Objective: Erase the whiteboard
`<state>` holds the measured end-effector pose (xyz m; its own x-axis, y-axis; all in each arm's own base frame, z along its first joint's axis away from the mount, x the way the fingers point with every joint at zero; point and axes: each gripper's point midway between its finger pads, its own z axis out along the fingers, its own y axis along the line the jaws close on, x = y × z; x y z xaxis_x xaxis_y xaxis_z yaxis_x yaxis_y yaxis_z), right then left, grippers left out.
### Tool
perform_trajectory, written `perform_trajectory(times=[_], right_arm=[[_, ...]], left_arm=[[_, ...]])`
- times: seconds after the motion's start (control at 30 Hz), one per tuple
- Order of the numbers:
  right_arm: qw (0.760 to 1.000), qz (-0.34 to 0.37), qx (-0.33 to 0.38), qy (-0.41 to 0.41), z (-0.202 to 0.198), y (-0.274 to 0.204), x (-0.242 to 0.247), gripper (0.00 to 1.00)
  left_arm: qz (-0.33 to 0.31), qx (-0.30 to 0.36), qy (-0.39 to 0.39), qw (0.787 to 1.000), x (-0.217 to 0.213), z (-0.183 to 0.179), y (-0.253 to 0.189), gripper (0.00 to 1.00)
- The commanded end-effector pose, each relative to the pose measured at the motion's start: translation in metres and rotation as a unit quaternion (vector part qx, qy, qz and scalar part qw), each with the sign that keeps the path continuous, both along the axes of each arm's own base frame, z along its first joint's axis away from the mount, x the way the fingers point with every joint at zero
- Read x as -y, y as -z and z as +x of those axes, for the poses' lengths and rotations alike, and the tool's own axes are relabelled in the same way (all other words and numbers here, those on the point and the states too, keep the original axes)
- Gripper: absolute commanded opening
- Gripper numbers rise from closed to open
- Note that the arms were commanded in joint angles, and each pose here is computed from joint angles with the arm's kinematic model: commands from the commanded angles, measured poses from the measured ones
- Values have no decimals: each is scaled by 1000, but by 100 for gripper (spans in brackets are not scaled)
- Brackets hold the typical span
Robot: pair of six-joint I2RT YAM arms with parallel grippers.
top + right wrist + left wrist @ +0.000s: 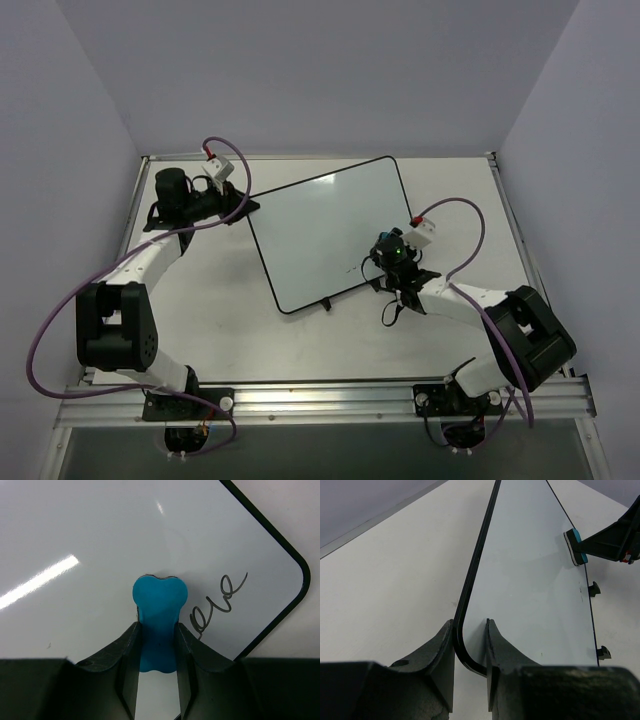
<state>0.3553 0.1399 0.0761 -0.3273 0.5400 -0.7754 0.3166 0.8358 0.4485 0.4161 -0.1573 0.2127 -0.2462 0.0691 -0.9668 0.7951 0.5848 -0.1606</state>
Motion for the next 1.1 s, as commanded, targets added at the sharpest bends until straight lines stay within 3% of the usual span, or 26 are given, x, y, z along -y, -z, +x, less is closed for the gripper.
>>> perform_trajectory(times=[0.0, 0.33, 0.83, 1.07], right_arm=[[986, -56, -155, -8, -53, 76, 30, 0], [984, -7, -174, 37, -68, 87, 46, 0], [983, 44, -139, 116, -59, 70, 81, 0], [989, 59, -110, 80, -36, 58, 81, 0]], left_arm=[[47, 41, 1, 998, 3, 5, 17, 2], [52, 36, -37, 997, -5, 12, 24, 2], [74, 38, -84, 993, -13, 21, 31, 2], [82, 32, -84, 993, -12, 21, 38, 2]])
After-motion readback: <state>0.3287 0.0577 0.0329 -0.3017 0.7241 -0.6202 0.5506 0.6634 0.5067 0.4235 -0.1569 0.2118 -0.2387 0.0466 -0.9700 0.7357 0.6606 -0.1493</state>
